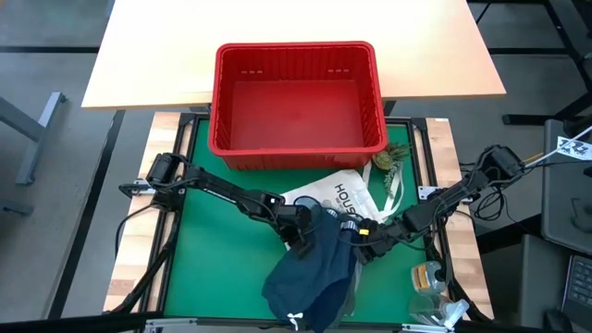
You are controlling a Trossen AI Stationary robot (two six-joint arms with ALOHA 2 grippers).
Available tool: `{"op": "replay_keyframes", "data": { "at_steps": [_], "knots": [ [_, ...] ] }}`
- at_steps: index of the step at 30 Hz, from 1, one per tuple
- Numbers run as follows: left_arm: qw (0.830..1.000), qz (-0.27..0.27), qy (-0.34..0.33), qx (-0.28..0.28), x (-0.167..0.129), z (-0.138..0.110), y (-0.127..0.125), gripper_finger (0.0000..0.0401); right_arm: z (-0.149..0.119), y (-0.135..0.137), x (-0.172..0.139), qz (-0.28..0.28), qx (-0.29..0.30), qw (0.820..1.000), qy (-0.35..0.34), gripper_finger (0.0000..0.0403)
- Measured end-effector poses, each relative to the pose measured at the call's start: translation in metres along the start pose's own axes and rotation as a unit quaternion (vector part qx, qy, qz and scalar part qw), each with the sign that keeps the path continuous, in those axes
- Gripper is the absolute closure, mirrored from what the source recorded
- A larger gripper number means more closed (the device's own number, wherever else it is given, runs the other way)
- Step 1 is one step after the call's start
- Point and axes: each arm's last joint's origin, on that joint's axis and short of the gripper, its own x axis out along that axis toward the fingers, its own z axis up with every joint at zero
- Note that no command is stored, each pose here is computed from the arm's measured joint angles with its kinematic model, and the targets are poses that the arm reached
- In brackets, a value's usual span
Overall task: Fold Laundry from Bin
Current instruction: Put the stacked clothes into the red organizer bin
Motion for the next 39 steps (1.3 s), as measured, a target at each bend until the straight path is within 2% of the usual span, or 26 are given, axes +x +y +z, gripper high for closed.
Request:
{"op": "replay_keyframes", "data": {
  "at_steps": [8,15,23,30,39],
  "knots": [
    [1.0,0.0,0.001,-0.001,0.0,0.0,0.0,0.0401,0.002,-0.006,0.016,-0.026,0.003,0.999,-0.017,0.026],
    [1.0,0.003,0.007,-0.002,0.0,-0.001,0.001,0.0401,0.004,0.004,0.02,0.034,-0.003,0.998,-0.048,0.026],
    [1.0,0.002,0.006,-0.002,0.0,-0.001,0.001,0.0401,0.005,0.009,0.019,0.06,-0.003,0.996,-0.071,0.026],
    [1.0,0.002,0.003,-0.003,0.0,0.0,0.001,0.0401,0.007,0.009,0.019,0.059,-0.002,0.993,-0.104,0.026],
    [1.0,0.001,0.002,-0.013,0.0,0.0,0.0,0.0401,0.008,0.004,0.029,0.042,-0.002,0.994,-0.101,0.026]
  ]
}}
